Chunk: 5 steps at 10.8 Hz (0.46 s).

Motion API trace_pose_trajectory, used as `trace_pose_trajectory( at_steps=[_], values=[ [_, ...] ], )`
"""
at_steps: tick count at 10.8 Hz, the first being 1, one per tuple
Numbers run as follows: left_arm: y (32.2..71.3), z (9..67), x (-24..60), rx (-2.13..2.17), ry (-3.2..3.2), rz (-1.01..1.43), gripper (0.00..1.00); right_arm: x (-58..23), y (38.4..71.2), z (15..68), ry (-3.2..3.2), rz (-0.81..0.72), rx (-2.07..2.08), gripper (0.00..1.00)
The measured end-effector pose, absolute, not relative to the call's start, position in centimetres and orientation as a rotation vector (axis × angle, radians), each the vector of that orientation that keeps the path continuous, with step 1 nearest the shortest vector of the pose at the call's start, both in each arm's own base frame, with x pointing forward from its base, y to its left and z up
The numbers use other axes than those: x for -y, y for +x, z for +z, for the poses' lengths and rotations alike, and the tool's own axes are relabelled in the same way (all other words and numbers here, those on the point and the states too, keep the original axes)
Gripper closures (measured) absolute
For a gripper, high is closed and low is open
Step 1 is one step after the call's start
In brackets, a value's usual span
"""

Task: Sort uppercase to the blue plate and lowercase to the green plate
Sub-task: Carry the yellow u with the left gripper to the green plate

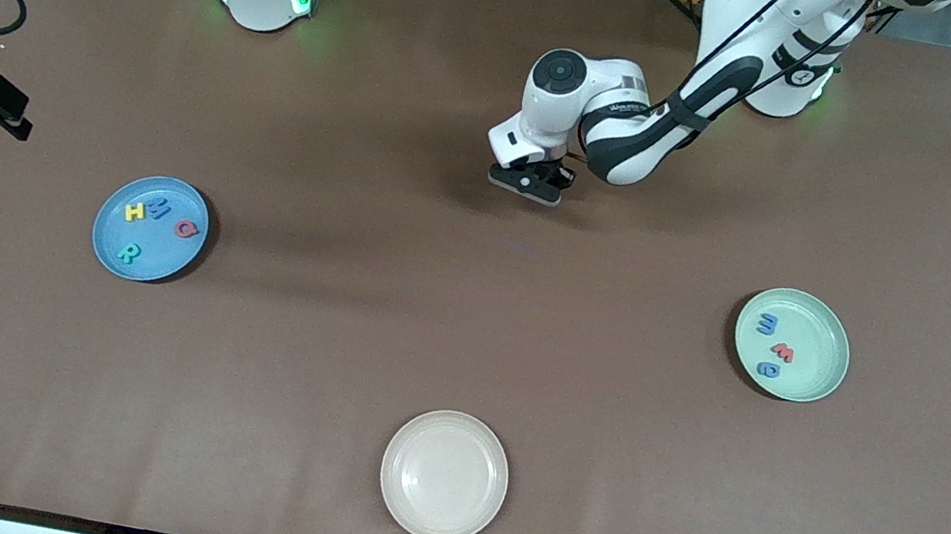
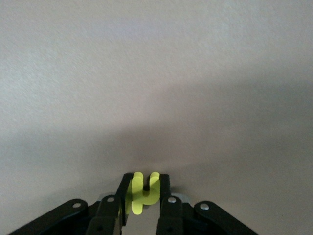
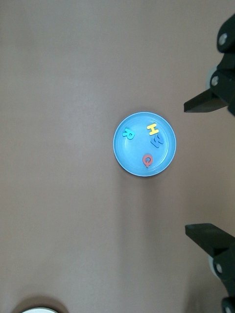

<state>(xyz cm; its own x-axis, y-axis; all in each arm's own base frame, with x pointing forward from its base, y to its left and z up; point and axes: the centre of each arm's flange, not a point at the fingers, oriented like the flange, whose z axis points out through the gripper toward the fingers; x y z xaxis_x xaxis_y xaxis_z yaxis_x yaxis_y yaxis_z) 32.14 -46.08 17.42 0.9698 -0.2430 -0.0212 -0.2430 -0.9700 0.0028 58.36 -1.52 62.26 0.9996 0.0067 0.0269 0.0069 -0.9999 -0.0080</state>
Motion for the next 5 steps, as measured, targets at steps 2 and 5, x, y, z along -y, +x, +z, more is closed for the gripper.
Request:
trace_pose_trajectory(
  at_steps=[2, 5],
  values=[
    [35.8, 18.3, 44.8, 0.305, 3.138, 0.014, 0.74, 1.6, 58.3, 62.2, -3.126, -0.039, 0.008, 0.00],
    [43.6, 21.9, 40.4, 0.285, 3.231, 0.063, 0.74, 1.4, 58.3, 62.2, -3.119, -0.037, 0.010, 0.00]
  ],
)
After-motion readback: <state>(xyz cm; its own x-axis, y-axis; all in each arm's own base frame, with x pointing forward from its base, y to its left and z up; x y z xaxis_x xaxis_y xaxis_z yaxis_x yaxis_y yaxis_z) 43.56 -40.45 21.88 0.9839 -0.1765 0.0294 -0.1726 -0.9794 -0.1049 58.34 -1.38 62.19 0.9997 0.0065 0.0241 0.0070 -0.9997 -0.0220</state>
